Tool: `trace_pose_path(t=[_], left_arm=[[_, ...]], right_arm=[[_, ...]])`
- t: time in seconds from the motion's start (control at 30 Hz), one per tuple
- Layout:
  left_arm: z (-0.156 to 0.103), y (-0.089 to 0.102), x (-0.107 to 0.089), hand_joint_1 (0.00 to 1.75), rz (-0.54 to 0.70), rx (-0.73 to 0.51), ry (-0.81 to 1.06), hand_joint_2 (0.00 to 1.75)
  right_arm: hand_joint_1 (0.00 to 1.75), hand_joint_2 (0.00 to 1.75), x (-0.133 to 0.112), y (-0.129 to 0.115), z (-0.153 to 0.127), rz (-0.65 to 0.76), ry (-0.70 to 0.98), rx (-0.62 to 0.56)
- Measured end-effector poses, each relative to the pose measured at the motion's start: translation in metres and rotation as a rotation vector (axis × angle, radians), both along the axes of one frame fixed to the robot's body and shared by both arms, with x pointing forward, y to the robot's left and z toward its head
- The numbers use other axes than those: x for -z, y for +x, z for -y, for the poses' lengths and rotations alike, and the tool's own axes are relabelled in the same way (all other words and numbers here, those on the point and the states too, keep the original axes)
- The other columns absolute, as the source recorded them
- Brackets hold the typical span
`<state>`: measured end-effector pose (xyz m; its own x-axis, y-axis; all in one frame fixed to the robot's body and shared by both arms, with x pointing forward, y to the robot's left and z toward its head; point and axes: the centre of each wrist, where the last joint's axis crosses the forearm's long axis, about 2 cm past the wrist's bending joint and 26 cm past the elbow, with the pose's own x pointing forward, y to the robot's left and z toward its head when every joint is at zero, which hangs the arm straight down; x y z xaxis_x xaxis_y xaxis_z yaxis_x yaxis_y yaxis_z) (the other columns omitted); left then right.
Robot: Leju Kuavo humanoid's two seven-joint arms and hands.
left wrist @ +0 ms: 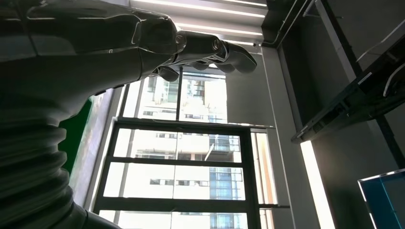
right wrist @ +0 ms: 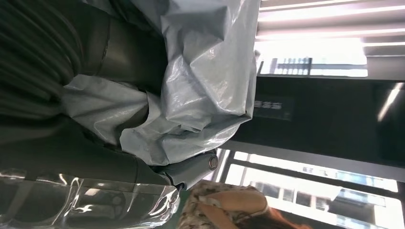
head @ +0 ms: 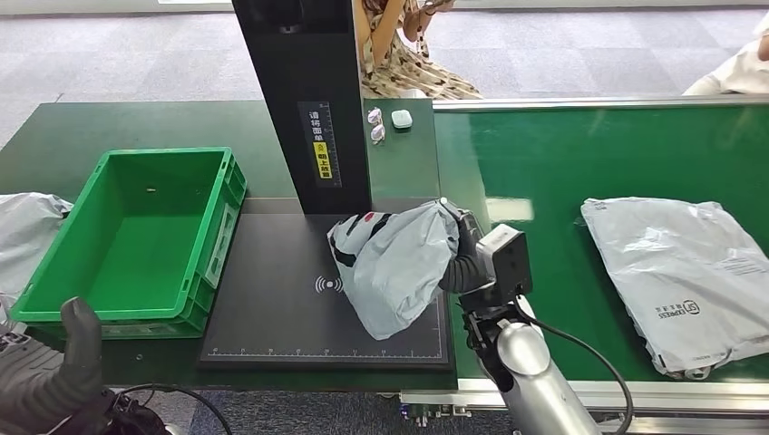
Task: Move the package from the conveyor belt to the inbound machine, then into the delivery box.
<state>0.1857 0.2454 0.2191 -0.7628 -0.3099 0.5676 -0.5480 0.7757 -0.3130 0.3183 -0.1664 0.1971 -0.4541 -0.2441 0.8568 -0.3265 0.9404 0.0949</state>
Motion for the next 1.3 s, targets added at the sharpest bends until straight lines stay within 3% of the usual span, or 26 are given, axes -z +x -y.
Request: trace_pose_path(t=[0.1, 0.13, 0.53, 0.9, 1.1, 1.3], left_arm=[[-0.001, -0.001, -0.002, 0.00, 0.007, 0.003, -0.012, 1.75], [-0.001, -0.001, -0.002, 0.00, 0.007, 0.004, -0.014, 1.75], [-0.001, 0.000, 0.002, 0.00, -0.005, 0.015, 0.001, 1.75], [0.003, 0.000, 0.010, 0.00, -0.028, 0.080, 0.033, 1.75], [0.008, 0.001, 0.015, 0.00, -0.048, 0.207, 0.067, 1.75], [0.011, 0.001, 0.015, 0.00, -0.089, 0.364, 0.169, 1.75]], right_arm=[[0.34, 1.75, 0.015, 0.010, 0.001, -0.077, -0.142, 0.011], [0.00, 1.75, 0.018, 0.013, 0.002, -0.094, -0.182, 0.018], [0.00, 1.75, 0.028, 0.029, 0.009, -0.146, -0.406, 0.098], [0.00, 1.75, 0.050, 0.018, 0.008, -0.189, -0.401, 0.009], [0.00, 1.75, 0.067, -0.002, 0.007, -0.113, -0.194, -0.083], [0.00, 1.75, 0.066, -0.028, 0.017, -0.088, 0.006, -0.050]])
